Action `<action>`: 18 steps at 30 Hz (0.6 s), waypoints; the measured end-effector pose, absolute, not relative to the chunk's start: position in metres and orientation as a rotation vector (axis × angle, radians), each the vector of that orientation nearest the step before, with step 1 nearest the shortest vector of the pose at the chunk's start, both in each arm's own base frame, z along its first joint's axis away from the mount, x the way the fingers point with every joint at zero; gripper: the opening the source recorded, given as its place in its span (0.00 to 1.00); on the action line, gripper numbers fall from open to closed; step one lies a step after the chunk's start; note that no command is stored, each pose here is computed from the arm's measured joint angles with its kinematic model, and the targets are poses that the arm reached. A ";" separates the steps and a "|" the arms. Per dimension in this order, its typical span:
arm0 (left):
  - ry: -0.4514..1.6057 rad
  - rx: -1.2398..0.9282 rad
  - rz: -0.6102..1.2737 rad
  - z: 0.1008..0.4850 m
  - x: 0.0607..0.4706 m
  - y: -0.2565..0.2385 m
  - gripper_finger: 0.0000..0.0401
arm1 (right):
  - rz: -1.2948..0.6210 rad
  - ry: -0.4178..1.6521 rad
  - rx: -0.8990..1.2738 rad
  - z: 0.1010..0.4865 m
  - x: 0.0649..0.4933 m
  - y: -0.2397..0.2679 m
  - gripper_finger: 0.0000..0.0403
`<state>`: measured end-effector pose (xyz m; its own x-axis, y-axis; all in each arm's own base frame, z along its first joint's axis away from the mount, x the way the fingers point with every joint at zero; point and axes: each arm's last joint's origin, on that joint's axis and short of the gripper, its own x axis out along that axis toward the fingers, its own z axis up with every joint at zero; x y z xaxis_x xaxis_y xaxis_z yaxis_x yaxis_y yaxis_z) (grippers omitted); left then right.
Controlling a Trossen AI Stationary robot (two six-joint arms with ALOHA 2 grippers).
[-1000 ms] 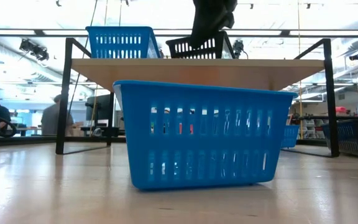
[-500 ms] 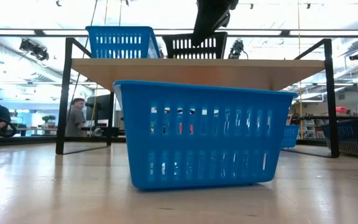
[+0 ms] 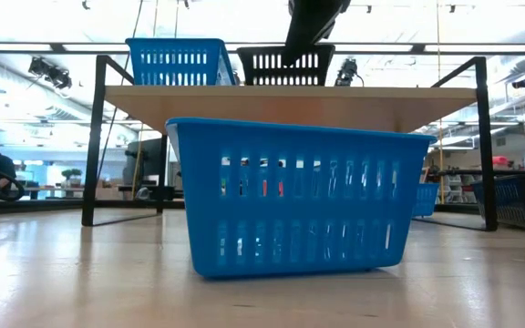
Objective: Stack baskets on shelf by color
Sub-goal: Put the bottom left black basket on the shelf
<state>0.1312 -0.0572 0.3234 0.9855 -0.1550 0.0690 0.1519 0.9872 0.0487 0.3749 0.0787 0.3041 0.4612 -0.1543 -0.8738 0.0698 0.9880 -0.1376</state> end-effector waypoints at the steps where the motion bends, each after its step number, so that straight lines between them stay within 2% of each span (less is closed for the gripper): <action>1: -0.073 0.043 -0.154 0.323 0.131 -0.057 0.05 | -0.137 1.084 -0.088 0.304 0.375 0.079 0.08; 11: -0.072 0.044 -0.154 0.323 0.131 -0.057 0.06 | -0.107 1.090 -0.149 0.307 0.372 0.078 0.09; 18: -0.069 0.046 -0.154 0.323 0.131 -0.057 0.06 | -0.109 1.030 -0.136 0.325 0.374 0.078 0.13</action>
<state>0.1312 -0.0572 0.3230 0.9857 -0.1551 0.0651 0.1520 0.9871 0.0511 0.3742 0.0783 0.3254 0.5107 -0.1540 -0.8459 0.0264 0.9862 -0.1636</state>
